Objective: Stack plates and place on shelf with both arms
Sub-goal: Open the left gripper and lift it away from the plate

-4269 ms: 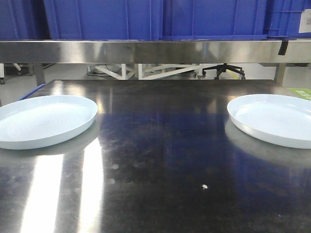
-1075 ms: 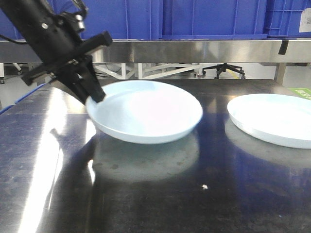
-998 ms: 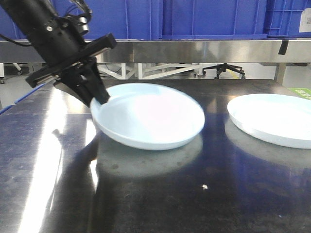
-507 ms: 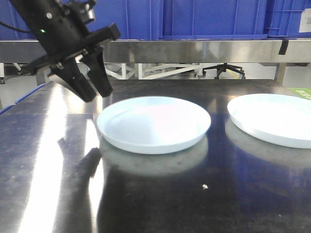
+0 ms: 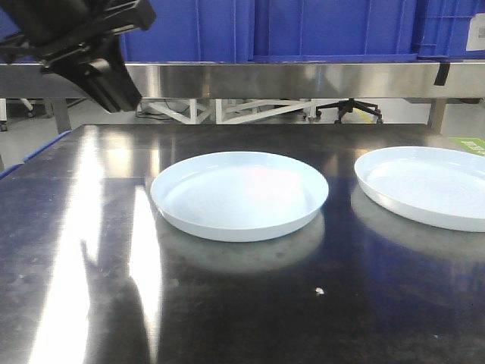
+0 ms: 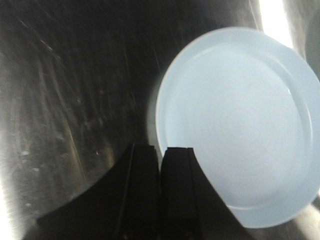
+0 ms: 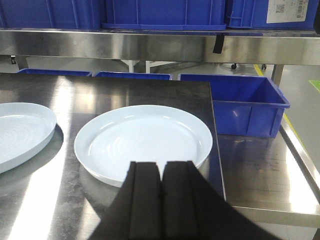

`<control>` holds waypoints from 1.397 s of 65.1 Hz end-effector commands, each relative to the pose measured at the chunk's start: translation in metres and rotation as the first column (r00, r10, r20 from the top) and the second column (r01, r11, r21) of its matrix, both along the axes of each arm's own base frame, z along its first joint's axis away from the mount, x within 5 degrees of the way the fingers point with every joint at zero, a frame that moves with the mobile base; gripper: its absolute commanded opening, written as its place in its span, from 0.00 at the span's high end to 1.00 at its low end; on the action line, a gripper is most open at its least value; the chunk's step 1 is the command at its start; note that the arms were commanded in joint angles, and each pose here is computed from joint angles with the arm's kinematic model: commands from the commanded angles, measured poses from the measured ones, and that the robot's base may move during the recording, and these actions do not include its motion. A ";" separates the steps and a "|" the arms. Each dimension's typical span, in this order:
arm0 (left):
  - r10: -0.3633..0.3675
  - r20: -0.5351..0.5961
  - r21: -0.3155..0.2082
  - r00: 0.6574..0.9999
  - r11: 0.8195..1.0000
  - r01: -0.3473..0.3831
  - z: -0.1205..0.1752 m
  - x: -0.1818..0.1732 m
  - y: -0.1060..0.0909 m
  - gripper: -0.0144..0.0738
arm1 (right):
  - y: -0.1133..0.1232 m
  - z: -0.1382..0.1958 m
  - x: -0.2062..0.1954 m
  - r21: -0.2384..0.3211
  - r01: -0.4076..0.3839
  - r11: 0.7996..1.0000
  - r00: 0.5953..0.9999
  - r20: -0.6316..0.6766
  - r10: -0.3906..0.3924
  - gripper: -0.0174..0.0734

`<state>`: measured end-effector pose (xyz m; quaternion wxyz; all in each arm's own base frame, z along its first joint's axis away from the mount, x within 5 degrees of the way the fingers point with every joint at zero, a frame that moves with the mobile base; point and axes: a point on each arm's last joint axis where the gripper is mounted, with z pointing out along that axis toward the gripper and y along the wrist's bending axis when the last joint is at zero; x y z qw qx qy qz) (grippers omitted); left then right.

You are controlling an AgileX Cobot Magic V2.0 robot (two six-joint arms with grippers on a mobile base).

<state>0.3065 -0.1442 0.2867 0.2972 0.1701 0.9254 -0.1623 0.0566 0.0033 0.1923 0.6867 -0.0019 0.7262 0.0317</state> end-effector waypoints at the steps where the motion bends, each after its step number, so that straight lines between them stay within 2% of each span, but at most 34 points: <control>1: 0.070 0.223 -0.088 0.972 0.995 -0.051 0.023 -0.018 0.010 0.74 | -0.001 0.009 -0.001 -0.004 0.017 1.000 0.995 0.103 -0.017 0.75; 5: 0.106 0.281 -0.107 0.954 0.991 -0.079 0.016 -0.030 0.018 0.74 | -0.001 0.009 -0.001 -0.004 0.017 1.000 0.995 0.103 -0.017 0.75; 12: 0.177 0.428 -0.161 0.886 0.980 -0.118 0.014 -0.055 0.035 0.74 | -0.001 0.009 -0.001 -0.004 0.017 1.000 0.995 0.103 -0.017 0.75; 15: 0.184 0.486 -0.158 0.854 0.980 -0.121 0.010 -0.065 0.043 0.74 | -0.001 0.009 -0.001 -0.004 0.017 1.000 0.995 0.103 -0.017 0.75; 21: 0.146 0.598 -0.108 0.788 0.989 -0.101 0.009 -0.090 0.056 0.74 | -0.001 0.009 -0.001 -0.004 0.017 1.000 0.995 0.103 -0.017 0.75; 25: 0.134 0.615 -0.095 0.777 0.991 -0.096 0.004 -0.106 0.063 0.74 | -0.001 0.009 -0.001 -0.004 0.017 1.000 0.995 0.103 -0.017 0.75; 35: 0.149 0.654 -0.123 0.742 0.988 -0.089 -0.002 -0.145 0.079 0.74 | -0.001 0.009 -0.001 -0.004 0.017 1.000 0.995 0.103 -0.017 0.75; 43: 0.168 0.698 -0.158 0.696 0.984 -0.079 -0.002 -0.172 0.091 0.74 | -0.001 0.009 -0.001 -0.004 0.017 1.000 0.995 0.103 -0.017 0.75; 51: 0.206 0.746 -0.198 0.633 0.977 -0.084 0.001 -0.194 0.103 0.74 | -0.001 0.009 -0.001 -0.004 0.017 1.000 0.995 0.103 -0.017 0.75; 62: 0.274 0.787 -0.234 0.552 0.962 -0.143 0.002 -0.210 0.118 0.74 | -0.001 0.009 -0.001 -0.004 0.017 1.000 0.995 0.103 -0.017 0.75; 64: 0.282 0.790 -0.237 0.544 0.960 -0.152 0.002 -0.212 0.119 0.74 | -0.001 0.009 -0.001 -0.004 0.017 1.000 0.995 0.103 -0.017 0.75; 73: 0.312 0.774 -0.234 0.551 0.950 -0.209 -0.001 -0.213 0.125 0.74 | -0.001 0.009 -0.001 -0.004 0.017 1.000 0.995 0.103 -0.017 0.75; 80: 0.369 0.753 -0.273 0.544 0.928 -0.252 -0.001 -0.212 0.129 0.74 | -0.001 0.009 -0.001 -0.004 0.017 1.000 0.995 0.103 -0.017 0.75; 91: 0.379 0.754 -0.271 0.536 0.923 -0.272 -0.001 -0.211 0.131 0.74 | -0.001 0.009 -0.001 -0.004 0.017 1.000 0.995 0.103 -0.017 0.75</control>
